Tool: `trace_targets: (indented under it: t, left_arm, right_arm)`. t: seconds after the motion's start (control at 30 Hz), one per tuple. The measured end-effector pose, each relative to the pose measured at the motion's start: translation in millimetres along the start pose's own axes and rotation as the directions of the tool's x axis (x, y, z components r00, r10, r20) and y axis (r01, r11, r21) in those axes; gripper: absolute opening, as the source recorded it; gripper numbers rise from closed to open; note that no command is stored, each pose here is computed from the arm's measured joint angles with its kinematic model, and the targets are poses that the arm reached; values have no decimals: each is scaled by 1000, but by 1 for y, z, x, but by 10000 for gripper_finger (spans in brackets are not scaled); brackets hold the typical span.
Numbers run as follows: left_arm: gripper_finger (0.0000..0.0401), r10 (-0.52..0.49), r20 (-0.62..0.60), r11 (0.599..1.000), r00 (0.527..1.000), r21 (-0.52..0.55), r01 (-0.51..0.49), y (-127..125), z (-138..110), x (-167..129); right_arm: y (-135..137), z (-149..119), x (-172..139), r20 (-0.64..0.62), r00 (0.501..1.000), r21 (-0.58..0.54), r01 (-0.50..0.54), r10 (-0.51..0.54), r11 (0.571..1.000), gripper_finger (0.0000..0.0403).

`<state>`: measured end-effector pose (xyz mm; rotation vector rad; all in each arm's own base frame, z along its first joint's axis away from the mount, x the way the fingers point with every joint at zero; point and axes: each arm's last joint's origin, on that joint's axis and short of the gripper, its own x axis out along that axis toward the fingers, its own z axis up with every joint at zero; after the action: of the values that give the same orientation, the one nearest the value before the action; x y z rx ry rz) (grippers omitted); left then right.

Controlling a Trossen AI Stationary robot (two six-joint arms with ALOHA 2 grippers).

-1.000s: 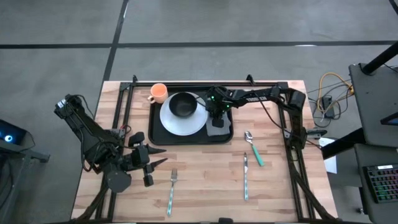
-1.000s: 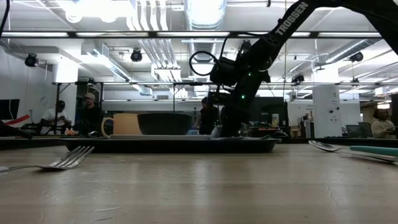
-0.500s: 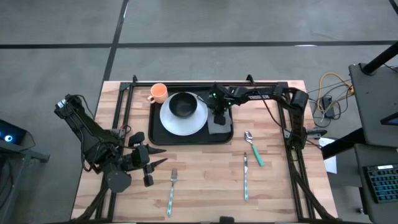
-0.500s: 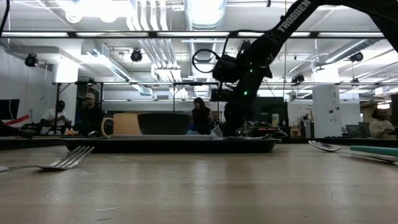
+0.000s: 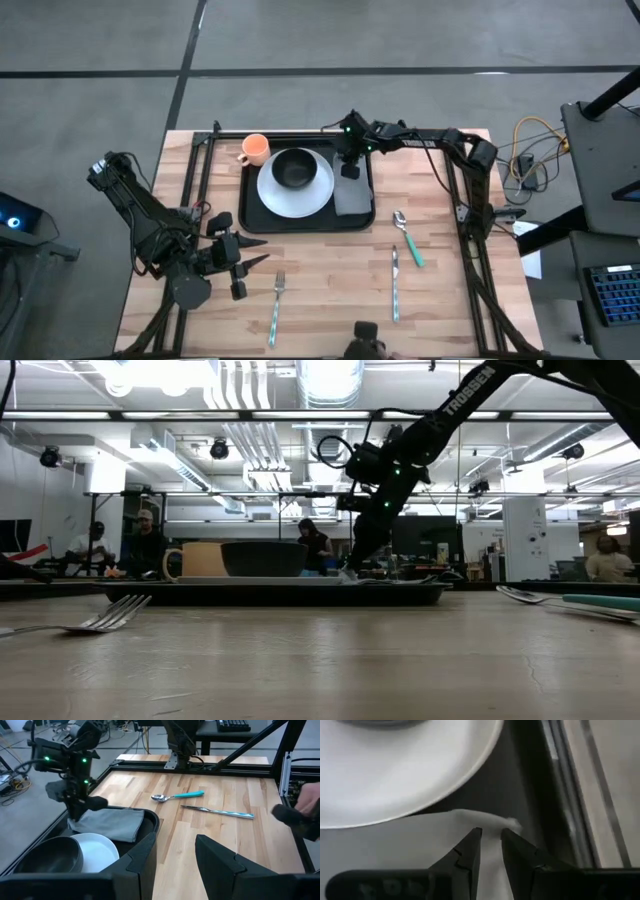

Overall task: Set up tray
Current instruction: Put the napkin to the right of the plate on the serving tray, then put the fork on top of the napkin on the serving tray

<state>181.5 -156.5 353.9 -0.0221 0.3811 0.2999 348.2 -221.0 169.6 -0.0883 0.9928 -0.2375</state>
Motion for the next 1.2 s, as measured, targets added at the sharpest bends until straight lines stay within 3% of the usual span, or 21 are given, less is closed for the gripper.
trace_targets:
  t: [0.13,0.37,0.6,0.97,1.07,1.2]
  left_arm:
    - [117,0,0,1000,1000,-4,0,0,0,0]
    - [117,0,0,1000,1000,-6,0,0,0,0]
    - [117,0,-1,1000,1000,-6,0,0,0,0]
    - [117,6,-7,1000,1000,-1,-6,0,-4,2]
    - [117,11,-14,1000,1000,-9,-11,-1,-9,4]
    - [117,16,-21,1000,1000,-9,-16,-1,-13,5]
  right_arm:
    - [-9,-6,5,-20,1000,25,2,-2,1000,68]
    - [0,-14,23,-50,996,37,-68,70,997,68]
    - [2,-16,36,-59,995,34,-76,78,996,68]
    - [-9,11,4,-78,996,31,-46,48,998,68]
    - [-8,11,-3,-158,983,57,-82,90,995,68]
    - [8,8,-9,-236,946,187,-182,224,965,68]
